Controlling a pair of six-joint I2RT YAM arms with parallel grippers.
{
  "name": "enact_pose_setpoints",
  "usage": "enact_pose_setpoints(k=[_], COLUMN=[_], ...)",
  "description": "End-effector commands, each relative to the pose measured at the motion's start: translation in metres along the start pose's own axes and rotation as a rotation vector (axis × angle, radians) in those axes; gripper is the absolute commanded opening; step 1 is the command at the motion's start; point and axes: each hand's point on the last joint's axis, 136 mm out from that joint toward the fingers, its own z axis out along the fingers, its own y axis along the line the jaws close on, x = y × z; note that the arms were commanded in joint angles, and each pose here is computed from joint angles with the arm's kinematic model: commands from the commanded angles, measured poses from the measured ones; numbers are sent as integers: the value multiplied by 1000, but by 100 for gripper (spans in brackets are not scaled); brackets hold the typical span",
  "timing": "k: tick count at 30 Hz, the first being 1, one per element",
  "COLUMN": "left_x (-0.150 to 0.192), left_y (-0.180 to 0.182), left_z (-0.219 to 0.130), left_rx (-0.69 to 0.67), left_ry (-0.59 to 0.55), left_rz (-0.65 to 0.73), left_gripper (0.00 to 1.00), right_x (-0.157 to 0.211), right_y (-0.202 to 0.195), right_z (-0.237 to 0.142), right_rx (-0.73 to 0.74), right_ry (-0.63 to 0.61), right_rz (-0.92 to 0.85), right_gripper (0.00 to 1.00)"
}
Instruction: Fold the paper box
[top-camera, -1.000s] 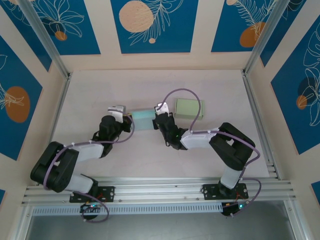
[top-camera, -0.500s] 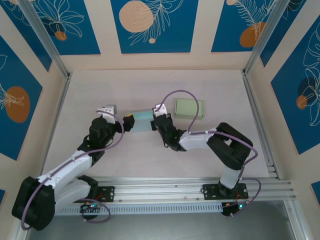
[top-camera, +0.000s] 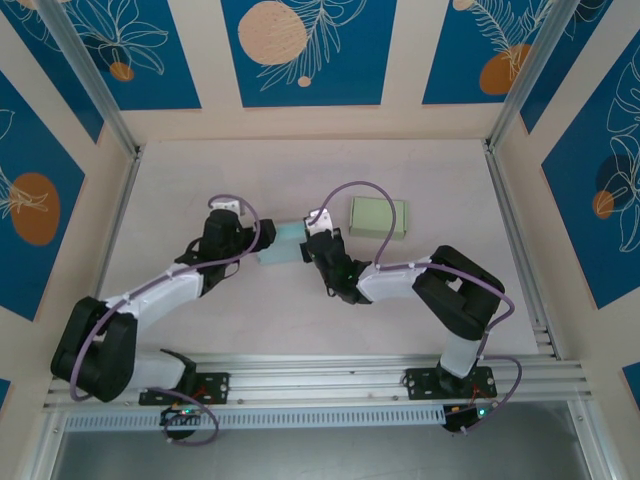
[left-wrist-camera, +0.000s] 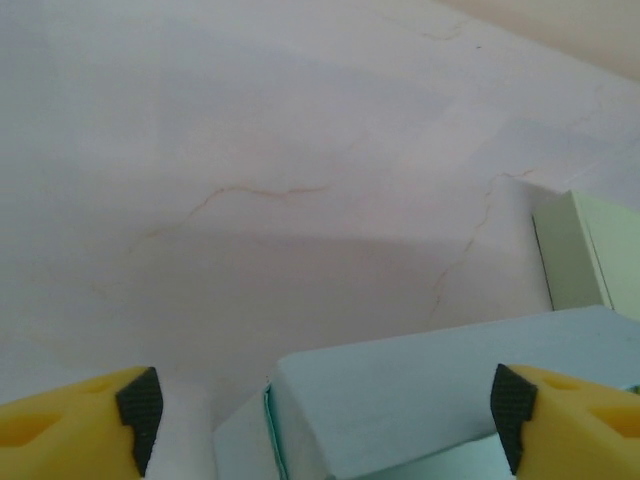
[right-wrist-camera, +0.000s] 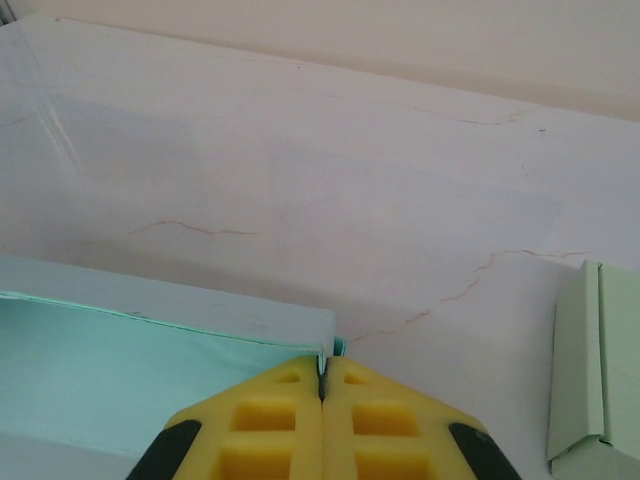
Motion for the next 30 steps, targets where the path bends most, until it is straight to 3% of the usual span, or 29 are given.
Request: enact_pose_setpoints(k=[1,6,11,19,30], left_x=[8,25,42,55,63], left_y=[5,15,24,38,39], left_z=[6,12,20,26,36], left_rx=[8,1,-6,-42,-43], left_ry=[6,16,20,10,27], left_rz=[-51,-79,-105,-103,-108], left_gripper=[79,74,66,61,57], right_x=[28,32,32,6,-40], right_y=[-3,-3,1,9,-1], right_z=[-1,-2,-9,-27,-62], right_rx=[18,16,-19,-85,-139], right_ry=[65,83,122,175,304], right_rz=[-66,-71,-55,2,276], right_gripper=[0,2,21,36,52])
